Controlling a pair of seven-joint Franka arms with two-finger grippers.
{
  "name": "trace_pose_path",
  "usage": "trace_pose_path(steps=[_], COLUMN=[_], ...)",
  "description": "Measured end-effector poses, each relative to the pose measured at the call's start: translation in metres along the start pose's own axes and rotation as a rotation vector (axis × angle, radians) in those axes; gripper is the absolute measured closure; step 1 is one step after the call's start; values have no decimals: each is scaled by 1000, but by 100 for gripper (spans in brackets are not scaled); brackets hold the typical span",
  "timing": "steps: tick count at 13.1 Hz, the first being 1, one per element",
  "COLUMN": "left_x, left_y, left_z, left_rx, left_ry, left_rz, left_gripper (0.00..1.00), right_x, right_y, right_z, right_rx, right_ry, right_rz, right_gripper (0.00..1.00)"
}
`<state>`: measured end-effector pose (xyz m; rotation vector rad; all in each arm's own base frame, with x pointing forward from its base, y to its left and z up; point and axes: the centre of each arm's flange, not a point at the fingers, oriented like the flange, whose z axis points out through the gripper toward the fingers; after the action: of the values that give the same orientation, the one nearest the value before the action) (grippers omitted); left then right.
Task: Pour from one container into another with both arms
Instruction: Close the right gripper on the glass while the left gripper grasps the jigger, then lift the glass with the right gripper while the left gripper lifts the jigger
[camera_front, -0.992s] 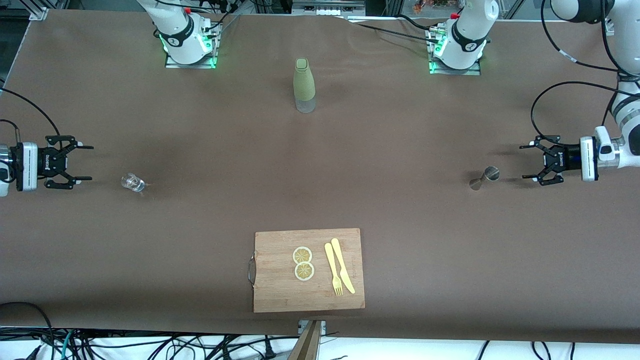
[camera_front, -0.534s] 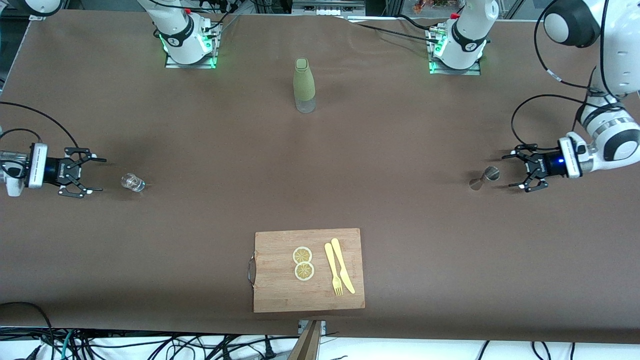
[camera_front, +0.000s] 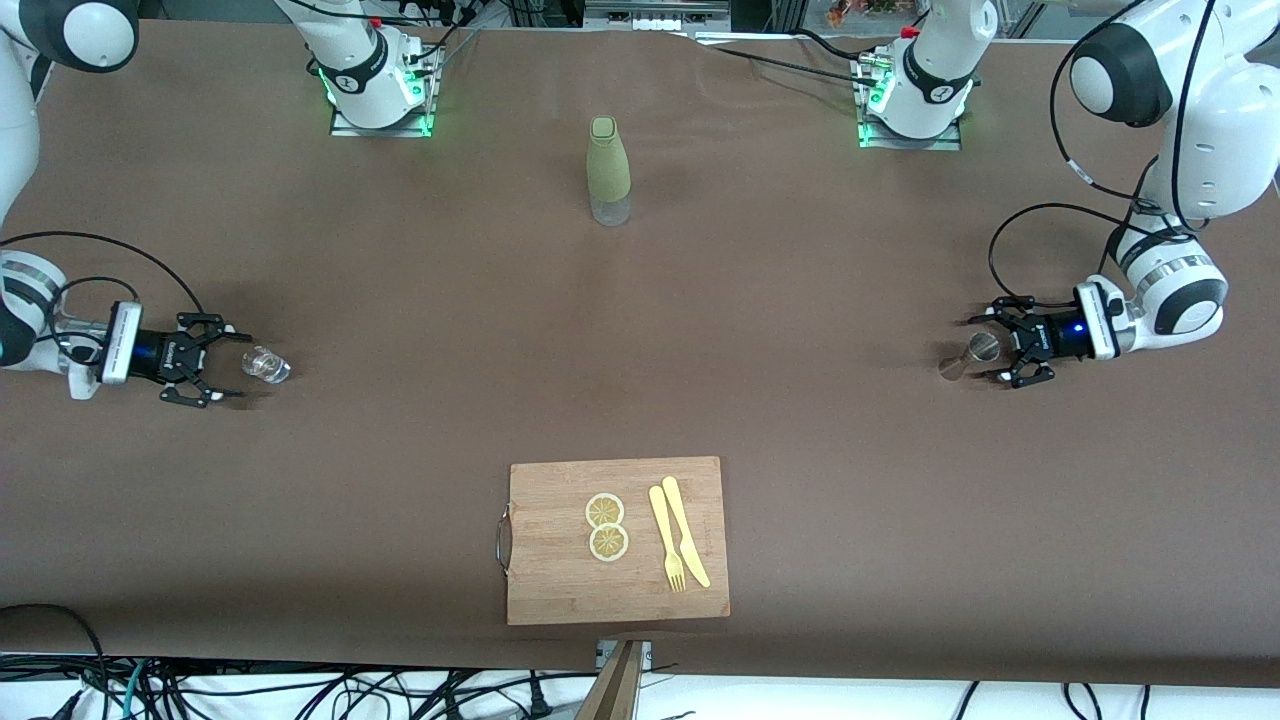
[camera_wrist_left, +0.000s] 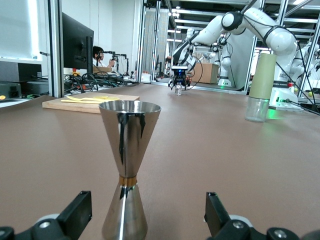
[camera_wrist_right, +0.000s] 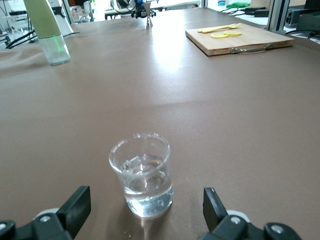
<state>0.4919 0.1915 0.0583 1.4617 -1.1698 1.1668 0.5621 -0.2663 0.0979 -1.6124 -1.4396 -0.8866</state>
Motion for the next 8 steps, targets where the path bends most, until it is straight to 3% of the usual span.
trace_pose_path(steps=[6, 8], left_x=[5, 5], left_y=[-10, -10], left_z=[16, 18], left_rx=[-13, -15], left_ry=[25, 27], left_rz=[23, 23], left_gripper=[0, 6], right_x=[-16, -16], right_y=[4, 5], right_z=[37, 41], right_rx=[-6, -6], right_ry=[80, 91], right_rz=[-15, -23], right_gripper=[0, 0])
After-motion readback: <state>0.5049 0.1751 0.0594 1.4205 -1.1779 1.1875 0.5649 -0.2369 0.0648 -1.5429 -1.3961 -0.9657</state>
